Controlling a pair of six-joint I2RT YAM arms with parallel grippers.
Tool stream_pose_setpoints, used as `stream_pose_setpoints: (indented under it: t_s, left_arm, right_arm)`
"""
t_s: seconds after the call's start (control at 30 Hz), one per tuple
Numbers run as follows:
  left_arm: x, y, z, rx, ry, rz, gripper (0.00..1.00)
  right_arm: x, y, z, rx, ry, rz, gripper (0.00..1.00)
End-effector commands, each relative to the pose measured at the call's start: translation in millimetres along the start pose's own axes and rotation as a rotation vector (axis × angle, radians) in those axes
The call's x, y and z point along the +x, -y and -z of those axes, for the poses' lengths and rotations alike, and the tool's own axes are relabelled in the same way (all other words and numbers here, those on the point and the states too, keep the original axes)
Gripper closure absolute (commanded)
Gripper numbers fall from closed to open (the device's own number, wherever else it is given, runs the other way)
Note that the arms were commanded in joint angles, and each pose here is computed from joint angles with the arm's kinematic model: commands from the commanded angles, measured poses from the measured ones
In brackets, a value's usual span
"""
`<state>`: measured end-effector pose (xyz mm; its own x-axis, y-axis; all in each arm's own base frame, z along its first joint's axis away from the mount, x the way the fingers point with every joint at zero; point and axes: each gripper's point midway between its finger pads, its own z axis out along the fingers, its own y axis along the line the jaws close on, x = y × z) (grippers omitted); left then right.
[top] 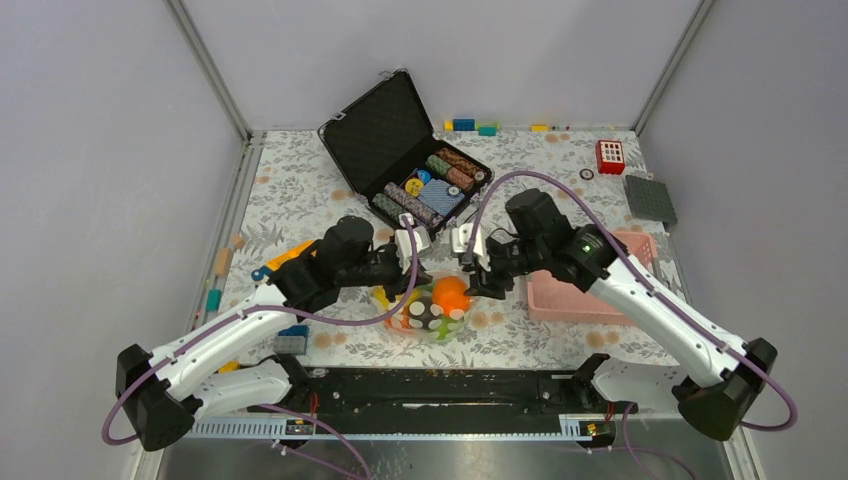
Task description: Place the food in the zip-top bag and seal the zipper
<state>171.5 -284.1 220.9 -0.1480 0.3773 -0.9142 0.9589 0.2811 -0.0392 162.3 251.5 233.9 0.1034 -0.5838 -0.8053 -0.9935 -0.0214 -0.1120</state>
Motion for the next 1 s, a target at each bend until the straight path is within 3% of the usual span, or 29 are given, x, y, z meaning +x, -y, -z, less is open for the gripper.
stream_pose_setpoints:
  t_s: [0.0,0.13,0.2,0.3,0.5,0.73,0.97]
  left_arm:
    - [-27.5,4.4,5.3,0.011,0.099,-0.022,1.00]
    - [-24.8,4.8,5.5,-0.002,0.113,-0.026,1.00]
    - [-25.2,4.9,5.8,-0.006,0.117,-0.027,1.00]
    - [-25.1,3.0,6.3,-0.025,0.116,-0.024,1.00]
    - [-24.9,-6.5,6.2,-0.096,0.125,-0.007,1.00]
    - [-10.3,-39.8,18.2,-0.323,0.154,0.049,1.00]
    - [-7.9,-55.3,26.9,-0.425,0.173,0.051,1.00]
  right_arm:
    - [-25.5,17.1,-11.7,0.014,0.035,0.073,0.46]
    - [-31.2,19.8,-20.5,-0.008,0.037,0.063,0.47]
    - [-34.4,20.2,-24.2,-0.015,0.042,0.053,0.52]
    - [-34.5,19.3,-28.1,-0.022,0.037,0.037,0.73]
    - [-22.3,12.9,-31.8,-0.037,0.004,0.003,1.00]
    - [25.6,18.6,-9.1,0.072,-0.176,-0.060,1.00]
    - [66.6,17.1,32.8,0.115,-0.243,-0.185,1.00]
